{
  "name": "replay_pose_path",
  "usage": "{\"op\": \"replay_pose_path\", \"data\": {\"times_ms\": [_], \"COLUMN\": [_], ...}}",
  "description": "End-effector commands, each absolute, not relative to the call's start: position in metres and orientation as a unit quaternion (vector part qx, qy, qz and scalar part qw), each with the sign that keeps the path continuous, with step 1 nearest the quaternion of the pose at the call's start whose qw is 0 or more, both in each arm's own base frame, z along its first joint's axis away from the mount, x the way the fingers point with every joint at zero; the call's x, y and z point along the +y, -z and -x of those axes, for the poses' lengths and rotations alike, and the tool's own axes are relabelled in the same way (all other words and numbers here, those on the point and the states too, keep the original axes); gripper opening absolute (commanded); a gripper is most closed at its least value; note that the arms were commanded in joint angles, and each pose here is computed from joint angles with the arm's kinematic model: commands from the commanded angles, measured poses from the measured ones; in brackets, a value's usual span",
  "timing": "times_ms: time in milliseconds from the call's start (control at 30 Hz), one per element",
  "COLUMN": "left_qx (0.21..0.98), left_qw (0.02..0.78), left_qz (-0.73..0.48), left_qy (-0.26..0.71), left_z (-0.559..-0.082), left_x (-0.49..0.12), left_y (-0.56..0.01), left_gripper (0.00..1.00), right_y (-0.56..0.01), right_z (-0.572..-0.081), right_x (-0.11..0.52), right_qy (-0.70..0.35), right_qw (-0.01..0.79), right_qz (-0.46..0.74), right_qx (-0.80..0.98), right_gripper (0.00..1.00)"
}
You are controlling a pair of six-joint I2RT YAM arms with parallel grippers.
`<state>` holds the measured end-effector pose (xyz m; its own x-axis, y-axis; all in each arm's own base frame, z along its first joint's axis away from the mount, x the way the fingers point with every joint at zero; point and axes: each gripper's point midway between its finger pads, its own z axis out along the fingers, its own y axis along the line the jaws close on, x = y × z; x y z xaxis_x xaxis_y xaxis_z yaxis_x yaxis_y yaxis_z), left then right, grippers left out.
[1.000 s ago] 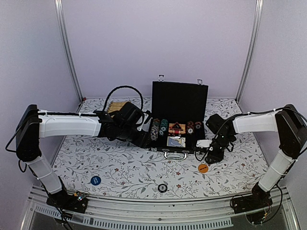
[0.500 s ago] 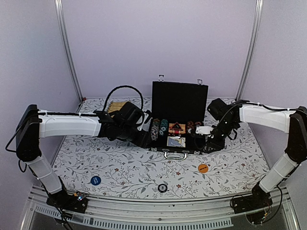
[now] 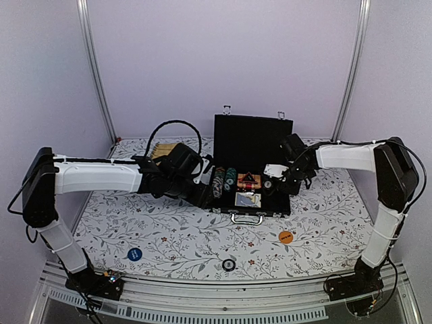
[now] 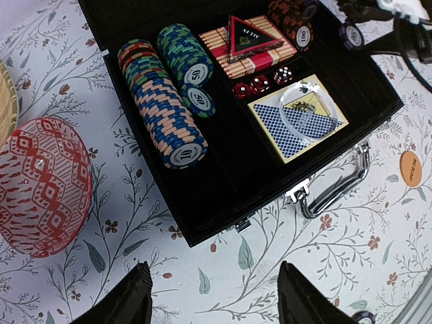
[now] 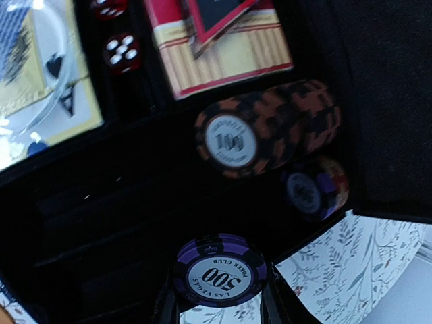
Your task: Pack up texas hold em set
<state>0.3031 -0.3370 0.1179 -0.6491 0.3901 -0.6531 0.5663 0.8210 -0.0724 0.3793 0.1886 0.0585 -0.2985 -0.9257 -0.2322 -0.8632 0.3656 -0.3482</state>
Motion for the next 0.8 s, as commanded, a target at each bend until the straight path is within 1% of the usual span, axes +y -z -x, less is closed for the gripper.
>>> {"op": "replay_pose_path", "data": {"times_ms": [0, 300, 600, 667, 767], "left_qx": [0.894, 0.893, 0.893, 0.893, 0.894], "left_qw": [0.337, 0.340, 0.336, 0.335, 0.334], "left_qz": [-0.258, -0.256, -0.260, -0.261, -0.261], "left_qy": [0.146, 0.147, 0.146, 0.148, 0.149], "left_z": [-0.307, -0.307, -0.308, -0.308, -0.308], "left_x": [-0.336, -0.335, -0.338, -0.339, -0.340], "left_y": [-0.132, -0.134, -0.130, -0.129, -0.128], "left_gripper": [0.64, 0.64, 0.64, 0.64, 0.64], "right_y": [-0.078, -0.050, -0.038, -0.036, -0.037], "right_z": [-0.433, -0.456, -0.455, -0.455, -0.458], "right_x": [0.198, 0.189, 0.184, 0.183, 0.183], "right_qy": [0.133, 0.192, 0.207, 0.207, 0.215], "right_qw": [0.277, 0.271, 0.260, 0.260, 0.264], "right_qz": [0.533, 0.529, 0.533, 0.532, 0.530], "right_qx": [0.788, 0.781, 0.779, 0.779, 0.776], "right_gripper": [0.35, 0.37, 0.37, 0.39, 0.46]}}
